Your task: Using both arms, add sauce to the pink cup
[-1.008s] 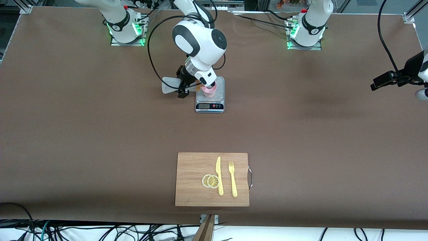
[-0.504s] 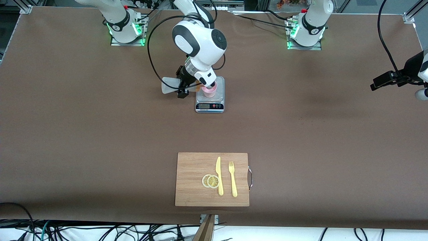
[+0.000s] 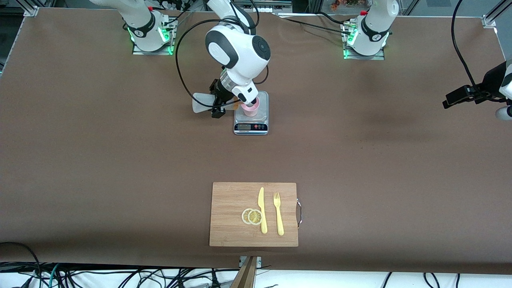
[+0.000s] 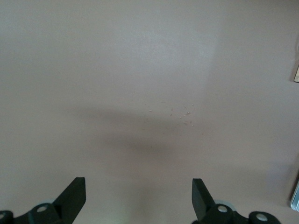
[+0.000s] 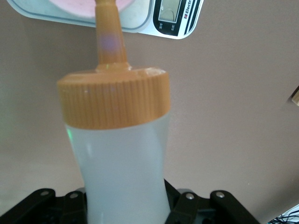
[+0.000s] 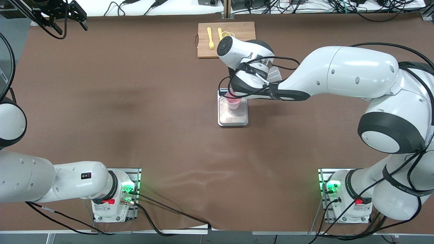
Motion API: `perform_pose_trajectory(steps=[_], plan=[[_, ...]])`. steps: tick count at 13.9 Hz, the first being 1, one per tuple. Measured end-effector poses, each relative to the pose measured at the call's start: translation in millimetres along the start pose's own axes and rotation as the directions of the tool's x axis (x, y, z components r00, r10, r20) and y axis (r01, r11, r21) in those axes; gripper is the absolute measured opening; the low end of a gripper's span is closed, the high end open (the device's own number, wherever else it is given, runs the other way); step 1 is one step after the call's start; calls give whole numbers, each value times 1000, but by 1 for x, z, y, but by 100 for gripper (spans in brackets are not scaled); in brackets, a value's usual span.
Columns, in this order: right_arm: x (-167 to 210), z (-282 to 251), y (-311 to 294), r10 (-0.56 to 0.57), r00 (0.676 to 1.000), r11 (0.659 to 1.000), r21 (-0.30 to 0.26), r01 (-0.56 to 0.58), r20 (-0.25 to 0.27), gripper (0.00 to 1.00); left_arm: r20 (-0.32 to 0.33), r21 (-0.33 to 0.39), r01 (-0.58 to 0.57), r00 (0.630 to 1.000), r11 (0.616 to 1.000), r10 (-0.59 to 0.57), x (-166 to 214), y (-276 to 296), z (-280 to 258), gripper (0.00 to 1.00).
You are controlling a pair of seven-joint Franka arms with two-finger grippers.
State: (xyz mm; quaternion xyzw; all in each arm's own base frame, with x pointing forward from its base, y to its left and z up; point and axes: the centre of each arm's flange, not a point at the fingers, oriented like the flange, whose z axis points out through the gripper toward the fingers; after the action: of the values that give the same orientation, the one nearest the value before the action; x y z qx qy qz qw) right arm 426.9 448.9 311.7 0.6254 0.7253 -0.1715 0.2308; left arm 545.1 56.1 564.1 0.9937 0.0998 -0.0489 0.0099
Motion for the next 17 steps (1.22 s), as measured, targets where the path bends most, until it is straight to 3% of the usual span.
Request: perform_pose_trajectory(steps=[17], plan=[[-4, -4, 7, 9, 1000, 1000, -8, -10, -12, 32, 2, 0, 0, 1000, 1000, 0, 1, 0, 1, 100]])
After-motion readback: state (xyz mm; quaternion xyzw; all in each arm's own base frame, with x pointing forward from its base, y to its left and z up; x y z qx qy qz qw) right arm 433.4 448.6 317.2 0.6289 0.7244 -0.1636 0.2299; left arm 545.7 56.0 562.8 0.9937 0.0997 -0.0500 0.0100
